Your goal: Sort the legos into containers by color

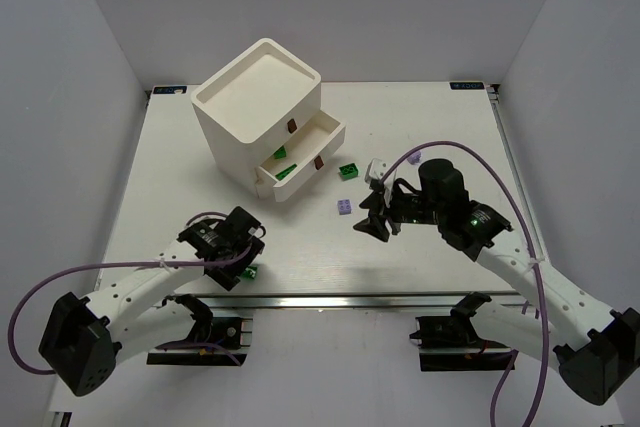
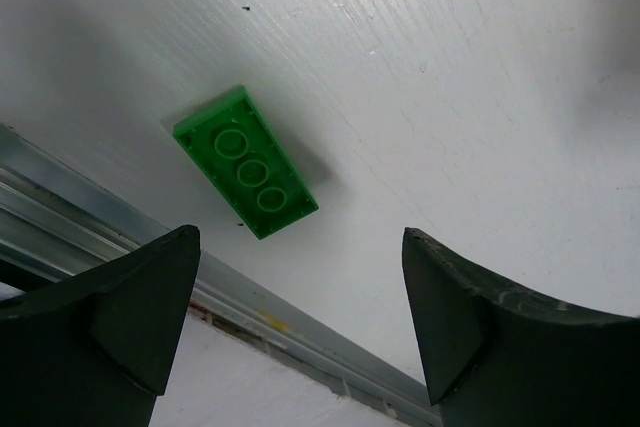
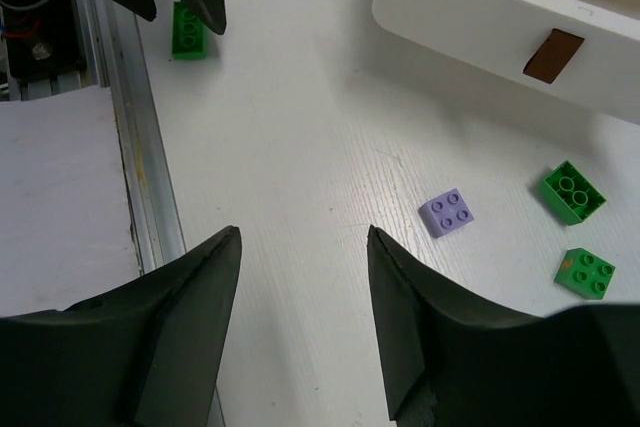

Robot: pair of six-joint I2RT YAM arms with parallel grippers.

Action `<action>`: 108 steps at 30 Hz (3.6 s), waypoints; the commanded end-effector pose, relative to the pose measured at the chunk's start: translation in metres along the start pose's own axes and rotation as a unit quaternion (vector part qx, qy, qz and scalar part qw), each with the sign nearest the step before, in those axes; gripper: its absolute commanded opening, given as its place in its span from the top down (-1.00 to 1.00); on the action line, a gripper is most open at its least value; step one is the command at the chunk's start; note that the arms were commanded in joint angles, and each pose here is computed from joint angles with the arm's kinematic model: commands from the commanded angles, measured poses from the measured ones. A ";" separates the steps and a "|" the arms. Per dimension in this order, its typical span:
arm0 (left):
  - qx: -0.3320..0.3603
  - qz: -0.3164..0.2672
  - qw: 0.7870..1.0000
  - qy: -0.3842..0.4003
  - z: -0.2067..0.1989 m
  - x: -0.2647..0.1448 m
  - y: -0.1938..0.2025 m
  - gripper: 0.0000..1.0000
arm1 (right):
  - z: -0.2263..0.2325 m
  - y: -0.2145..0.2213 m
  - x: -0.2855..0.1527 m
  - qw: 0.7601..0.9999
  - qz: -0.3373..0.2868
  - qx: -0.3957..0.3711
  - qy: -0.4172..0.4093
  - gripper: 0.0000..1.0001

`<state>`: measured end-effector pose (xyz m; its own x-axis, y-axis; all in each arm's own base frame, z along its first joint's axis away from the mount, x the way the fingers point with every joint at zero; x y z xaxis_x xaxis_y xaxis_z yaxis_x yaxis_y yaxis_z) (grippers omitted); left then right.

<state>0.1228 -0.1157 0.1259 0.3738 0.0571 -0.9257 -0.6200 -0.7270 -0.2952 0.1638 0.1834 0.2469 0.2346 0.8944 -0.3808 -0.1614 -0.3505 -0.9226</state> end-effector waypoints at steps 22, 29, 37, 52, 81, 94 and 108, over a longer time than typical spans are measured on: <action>-0.019 -0.028 0.998 -0.049 0.003 0.033 0.001 -0.64 | -0.012 -0.004 -0.011 0.999 -0.035 -0.017 0.012 -0.02; -0.018 -0.029 0.998 -0.051 -0.002 0.036 0.001 -0.47 | -0.014 -0.003 -0.013 0.999 -0.037 -0.014 0.015 -0.01; -0.007 -0.018 0.997 -0.072 0.000 0.038 0.003 -0.24 | -0.016 -0.004 -0.016 0.999 -0.042 -0.012 0.019 0.00; 0.160 -0.037 0.986 0.037 -0.029 -0.018 -0.017 1.00 | -0.019 -0.002 -0.019 0.999 -0.046 -0.003 0.019 0.02; 0.531 -0.261 0.797 0.122 -0.202 -0.111 -0.096 1.00 | -0.044 0.009 -0.023 0.996 -0.032 0.017 0.081 0.00; 0.547 -0.272 0.789 0.071 -0.218 -0.071 -0.093 0.25 | -0.049 0.013 -0.025 0.996 -0.030 0.026 0.086 -0.07; 0.537 -0.281 0.794 0.051 -0.219 -0.063 -0.094 -0.23 | -0.052 0.016 -0.026 0.995 -0.026 0.033 0.086 -0.12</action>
<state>0.3093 -0.2020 0.2487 0.7890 0.0668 -0.6107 -0.5764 0.4243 -0.6984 0.2027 0.1390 0.2363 0.4085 0.8367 -0.3649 -0.2231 -0.2961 -0.9287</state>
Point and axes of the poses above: each gripper's point midway between its finger pads, its own x axis out along the fingers, its own z axis along the line the jaws close on, y = z × x, the point moved 8 cm from there along -x, back along the fingers, and after that the axes turned 5 degrees about x, right-handed, at the moved point
